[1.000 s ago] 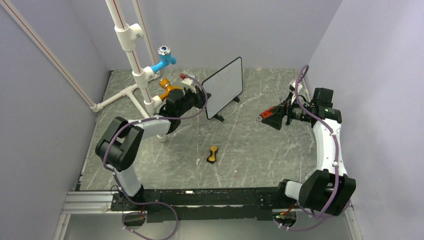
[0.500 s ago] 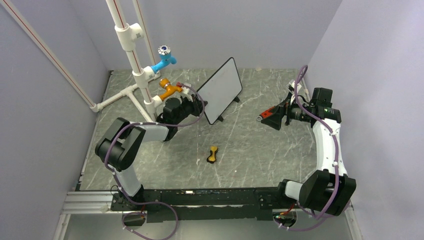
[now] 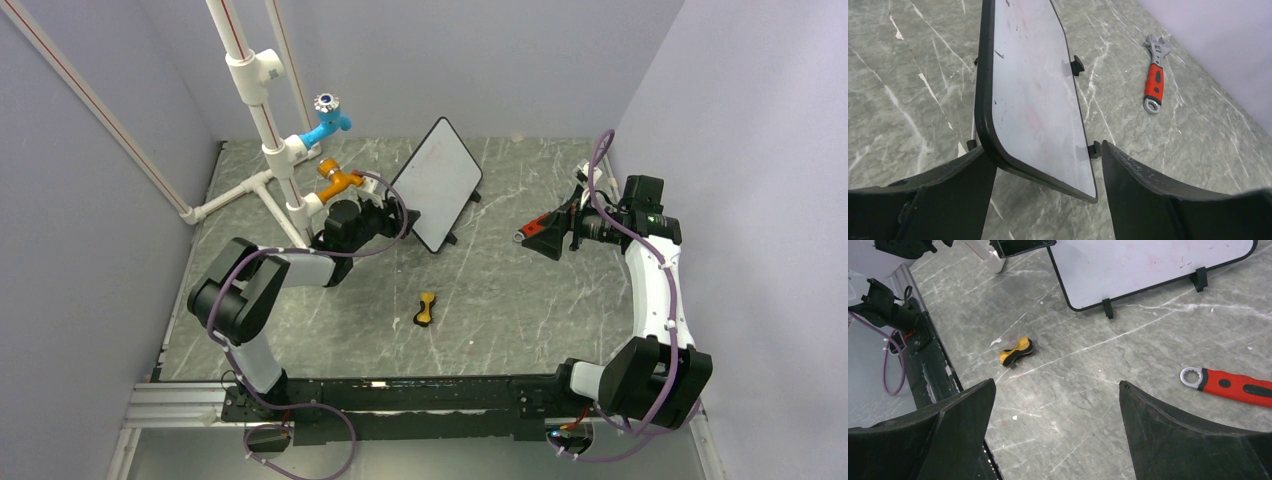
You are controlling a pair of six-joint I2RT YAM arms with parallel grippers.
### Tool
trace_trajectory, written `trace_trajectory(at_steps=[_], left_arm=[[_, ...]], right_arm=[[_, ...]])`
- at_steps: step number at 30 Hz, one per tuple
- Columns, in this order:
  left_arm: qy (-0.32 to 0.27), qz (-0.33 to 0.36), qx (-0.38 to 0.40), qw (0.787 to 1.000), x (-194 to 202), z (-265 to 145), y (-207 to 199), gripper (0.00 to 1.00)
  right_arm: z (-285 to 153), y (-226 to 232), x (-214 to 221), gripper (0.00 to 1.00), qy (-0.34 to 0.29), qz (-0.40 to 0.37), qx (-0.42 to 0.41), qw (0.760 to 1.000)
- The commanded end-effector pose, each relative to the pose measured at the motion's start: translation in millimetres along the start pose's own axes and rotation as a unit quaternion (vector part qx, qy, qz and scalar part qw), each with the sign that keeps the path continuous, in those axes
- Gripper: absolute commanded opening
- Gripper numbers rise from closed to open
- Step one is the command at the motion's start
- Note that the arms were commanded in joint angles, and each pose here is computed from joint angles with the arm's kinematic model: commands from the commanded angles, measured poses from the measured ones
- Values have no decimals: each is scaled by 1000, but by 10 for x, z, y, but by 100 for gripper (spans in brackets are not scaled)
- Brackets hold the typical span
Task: Erase the whiteboard
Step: Place the whiteboard at the center of the board, then reset both arms
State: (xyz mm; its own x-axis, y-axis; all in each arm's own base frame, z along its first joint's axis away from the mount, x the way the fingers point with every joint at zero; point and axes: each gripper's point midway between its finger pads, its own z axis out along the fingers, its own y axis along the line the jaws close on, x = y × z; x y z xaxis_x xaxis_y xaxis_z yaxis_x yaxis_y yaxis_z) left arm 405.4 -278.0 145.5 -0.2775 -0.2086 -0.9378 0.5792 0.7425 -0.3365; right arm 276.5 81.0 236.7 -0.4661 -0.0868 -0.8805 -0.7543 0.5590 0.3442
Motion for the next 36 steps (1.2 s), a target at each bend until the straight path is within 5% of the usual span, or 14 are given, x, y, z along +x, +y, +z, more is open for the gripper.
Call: trace_trajectory(at_steps=[1, 11, 31, 36], left_arm=[[-27, 19, -8, 999, -225, -112, -30, 81], [1, 25, 29, 999, -90, -367, -277, 99], [210, 66, 80, 972, 562, -532, -548, 99], [219, 91, 130, 963, 568, -578, -822, 99]], right_arm=[[2, 28, -41, 95, -6, -18, -9, 1000], [0, -8, -27, 95, -3, -20, 1, 1000], [-14, -76, -1, 96, 2, -24, 24, 999], [-30, -120, 24, 96, 9, -30, 39, 999]])
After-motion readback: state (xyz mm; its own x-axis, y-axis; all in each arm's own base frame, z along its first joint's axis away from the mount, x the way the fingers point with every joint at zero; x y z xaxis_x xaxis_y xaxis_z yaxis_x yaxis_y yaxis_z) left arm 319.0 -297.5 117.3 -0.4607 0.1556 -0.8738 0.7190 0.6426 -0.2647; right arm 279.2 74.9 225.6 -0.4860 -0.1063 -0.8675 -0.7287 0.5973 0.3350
